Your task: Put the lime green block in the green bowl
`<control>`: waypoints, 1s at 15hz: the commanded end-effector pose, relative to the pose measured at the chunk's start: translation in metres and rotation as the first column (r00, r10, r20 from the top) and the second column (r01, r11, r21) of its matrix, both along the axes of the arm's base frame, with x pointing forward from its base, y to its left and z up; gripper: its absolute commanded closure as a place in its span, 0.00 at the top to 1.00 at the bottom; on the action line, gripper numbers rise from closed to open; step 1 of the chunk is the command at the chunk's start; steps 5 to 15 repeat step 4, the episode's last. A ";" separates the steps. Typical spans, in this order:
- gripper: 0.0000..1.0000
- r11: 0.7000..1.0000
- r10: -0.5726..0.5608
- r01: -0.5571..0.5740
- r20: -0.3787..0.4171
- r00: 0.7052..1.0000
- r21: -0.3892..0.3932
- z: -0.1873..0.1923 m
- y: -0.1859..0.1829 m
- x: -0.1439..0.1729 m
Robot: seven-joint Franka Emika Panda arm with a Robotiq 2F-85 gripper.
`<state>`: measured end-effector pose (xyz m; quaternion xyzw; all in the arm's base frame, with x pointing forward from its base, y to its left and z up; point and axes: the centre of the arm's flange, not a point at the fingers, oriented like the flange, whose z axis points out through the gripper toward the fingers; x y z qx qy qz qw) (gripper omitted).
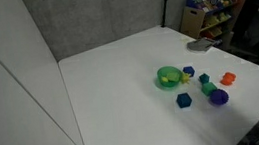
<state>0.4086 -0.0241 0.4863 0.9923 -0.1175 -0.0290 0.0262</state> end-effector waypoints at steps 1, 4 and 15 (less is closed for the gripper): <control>1.00 0.995 0.103 -0.102 0.047 0.994 -0.008 0.002 0.002 -0.024; 1.00 0.998 0.057 -0.057 0.016 0.998 0.000 0.001 0.003 -0.012; 1.00 0.998 0.057 -0.057 0.016 0.998 0.000 0.001 0.003 -0.012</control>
